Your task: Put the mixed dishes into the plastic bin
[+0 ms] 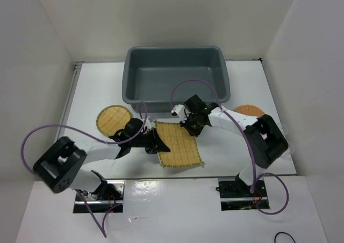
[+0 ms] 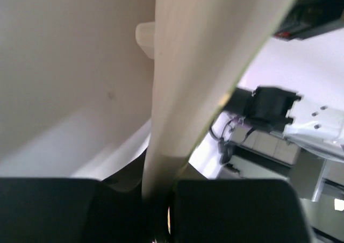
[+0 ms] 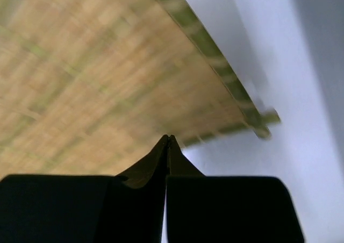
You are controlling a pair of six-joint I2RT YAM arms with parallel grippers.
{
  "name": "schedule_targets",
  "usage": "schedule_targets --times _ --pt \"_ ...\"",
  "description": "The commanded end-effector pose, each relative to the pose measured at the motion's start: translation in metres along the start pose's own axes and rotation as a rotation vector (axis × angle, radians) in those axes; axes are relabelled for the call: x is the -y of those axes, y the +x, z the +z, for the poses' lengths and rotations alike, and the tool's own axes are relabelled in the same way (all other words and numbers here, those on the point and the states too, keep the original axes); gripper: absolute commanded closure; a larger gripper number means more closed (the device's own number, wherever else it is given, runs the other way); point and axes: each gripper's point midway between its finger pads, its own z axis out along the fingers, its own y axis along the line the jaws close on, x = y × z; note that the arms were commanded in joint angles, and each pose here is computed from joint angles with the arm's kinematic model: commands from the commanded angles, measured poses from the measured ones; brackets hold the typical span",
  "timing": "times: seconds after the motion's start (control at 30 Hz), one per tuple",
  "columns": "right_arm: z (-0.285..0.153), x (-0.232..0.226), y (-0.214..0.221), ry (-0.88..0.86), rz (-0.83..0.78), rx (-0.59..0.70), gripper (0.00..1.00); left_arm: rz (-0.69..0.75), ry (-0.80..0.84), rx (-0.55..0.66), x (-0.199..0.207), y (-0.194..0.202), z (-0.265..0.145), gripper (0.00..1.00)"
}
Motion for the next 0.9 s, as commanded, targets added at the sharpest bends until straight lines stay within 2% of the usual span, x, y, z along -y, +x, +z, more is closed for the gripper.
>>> schedule_targets --times 0.0,0.07,0.2,0.23,0.33,0.37,0.43,0.47,0.5,0.53,0.57,0.6,0.63,0.67,0.77,0.87 --pt "-0.038 -0.004 0.006 0.053 -0.013 0.009 1.0 0.068 -0.155 -0.044 -0.001 0.016 -0.021 1.0" --pt "-0.09 0.006 -0.017 0.159 -0.028 0.14 1.0 0.121 -0.113 -0.022 0.025 0.016 -0.039 1.0" --pt "-0.178 0.059 -0.011 0.405 0.151 0.343 1.0 0.17 -0.008 -0.007 0.087 0.021 -0.084 1.0" --pt "-0.194 0.07 -0.004 0.484 0.212 0.36 1.0 0.211 0.048 0.014 0.119 0.014 -0.095 1.0" --pt "-0.214 0.098 0.016 0.608 0.344 0.366 1.0 0.26 0.112 0.002 0.162 0.004 -0.115 1.0" --pt "-0.215 0.104 0.024 0.639 0.365 0.358 1.0 0.288 0.145 0.017 0.193 -0.012 -0.126 1.0" --pt "-0.215 0.113 0.036 0.697 0.416 0.34 1.0 0.342 0.177 0.033 0.226 -0.034 -0.134 1.0" --pt "-0.224 0.114 0.037 0.729 0.429 0.357 1.0 0.34 0.13 0.005 0.223 -0.053 -0.12 1.0" --pt "-0.235 0.121 0.043 0.776 0.464 0.375 1.0 0.422 0.194 0.063 0.268 -0.076 -0.14 1.0" --pt "-0.241 0.126 0.051 0.812 0.487 0.378 1.0 0.444 0.196 0.072 0.28 -0.091 -0.141 1.0" --pt "-0.257 0.129 0.059 0.87 0.527 0.4 1.0 0.423 0.147 0.042 0.268 -0.117 -0.121 1.0" --pt "-0.268 0.139 0.074 0.934 0.588 0.402 1.0 0.421 0.154 0.049 0.271 -0.137 -0.122 1.0" --pt "-0.275 0.141 0.081 0.963 0.608 0.402 1.0 0.466 0.181 0.075 0.295 -0.152 -0.132 1.0" --pt "-0.28 0.142 0.085 0.98 0.62 0.408 1.0 0.416 0.142 0.039 0.273 -0.182 -0.104 1.0" --pt "-0.289 0.144 0.091 1.009 0.641 0.417 1.0 0.4 0.085 0.04 0.246 -0.239 -0.073 1.0" --pt "-0.29 0.144 0.093 1.018 0.645 0.412 1.0 0.331 0.023 0.01 0.203 -0.272 -0.033 1.0"
